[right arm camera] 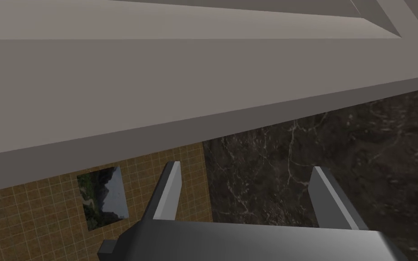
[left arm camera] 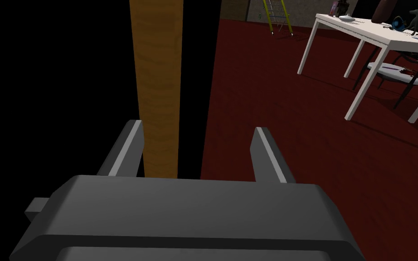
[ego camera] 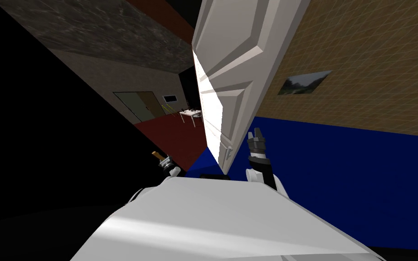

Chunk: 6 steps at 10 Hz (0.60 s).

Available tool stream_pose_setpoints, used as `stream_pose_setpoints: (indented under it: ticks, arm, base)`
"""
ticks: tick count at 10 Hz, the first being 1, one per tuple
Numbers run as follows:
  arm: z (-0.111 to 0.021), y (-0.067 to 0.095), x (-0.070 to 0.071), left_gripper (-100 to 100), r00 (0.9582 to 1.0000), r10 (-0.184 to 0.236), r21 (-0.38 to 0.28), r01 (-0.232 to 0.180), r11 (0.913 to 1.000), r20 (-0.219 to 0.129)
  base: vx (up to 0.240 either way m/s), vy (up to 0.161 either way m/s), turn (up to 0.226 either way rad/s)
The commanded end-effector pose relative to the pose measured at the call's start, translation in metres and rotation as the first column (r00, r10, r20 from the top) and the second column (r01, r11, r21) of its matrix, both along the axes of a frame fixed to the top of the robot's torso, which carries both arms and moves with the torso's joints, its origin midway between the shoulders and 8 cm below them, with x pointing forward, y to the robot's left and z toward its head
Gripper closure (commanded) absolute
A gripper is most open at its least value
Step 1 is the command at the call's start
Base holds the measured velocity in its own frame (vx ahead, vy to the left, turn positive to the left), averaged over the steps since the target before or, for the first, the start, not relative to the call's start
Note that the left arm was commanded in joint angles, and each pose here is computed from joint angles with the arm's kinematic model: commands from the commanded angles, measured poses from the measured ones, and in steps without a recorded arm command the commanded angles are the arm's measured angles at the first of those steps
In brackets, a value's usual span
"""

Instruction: Pull the door open

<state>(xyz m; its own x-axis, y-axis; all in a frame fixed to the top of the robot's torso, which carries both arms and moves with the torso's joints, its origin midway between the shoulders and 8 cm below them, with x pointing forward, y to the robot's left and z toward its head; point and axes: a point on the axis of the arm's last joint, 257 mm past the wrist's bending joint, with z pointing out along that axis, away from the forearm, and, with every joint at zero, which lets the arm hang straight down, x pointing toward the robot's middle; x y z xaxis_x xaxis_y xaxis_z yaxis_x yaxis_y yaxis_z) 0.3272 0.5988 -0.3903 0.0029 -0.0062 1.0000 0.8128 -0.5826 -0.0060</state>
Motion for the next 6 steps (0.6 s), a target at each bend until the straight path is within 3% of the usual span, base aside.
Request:
stream_pose_setpoints:
  ticks: [1, 4, 6]
  arm:
    - [-0.0003, 0.0001, -0.0009, -100, 1.0000, 0.004, -0.002, -0.004, 1.0000, 0.001]
    - [-0.0009, 0.0007, -0.0026, -100, 0.9999, 0.013, -0.005, -0.013, 0.9999, 0.002]
    - [-0.0009, 0.0005, -0.0026, -100, 0.9999, 0.013, -0.006, -0.013, 0.9999, 0.003]
  base:
    - [-0.011, -0.202, 0.071]
    - [-0.094, -0.179, 0.066]
    - [-0.135, -0.065, 0.020]
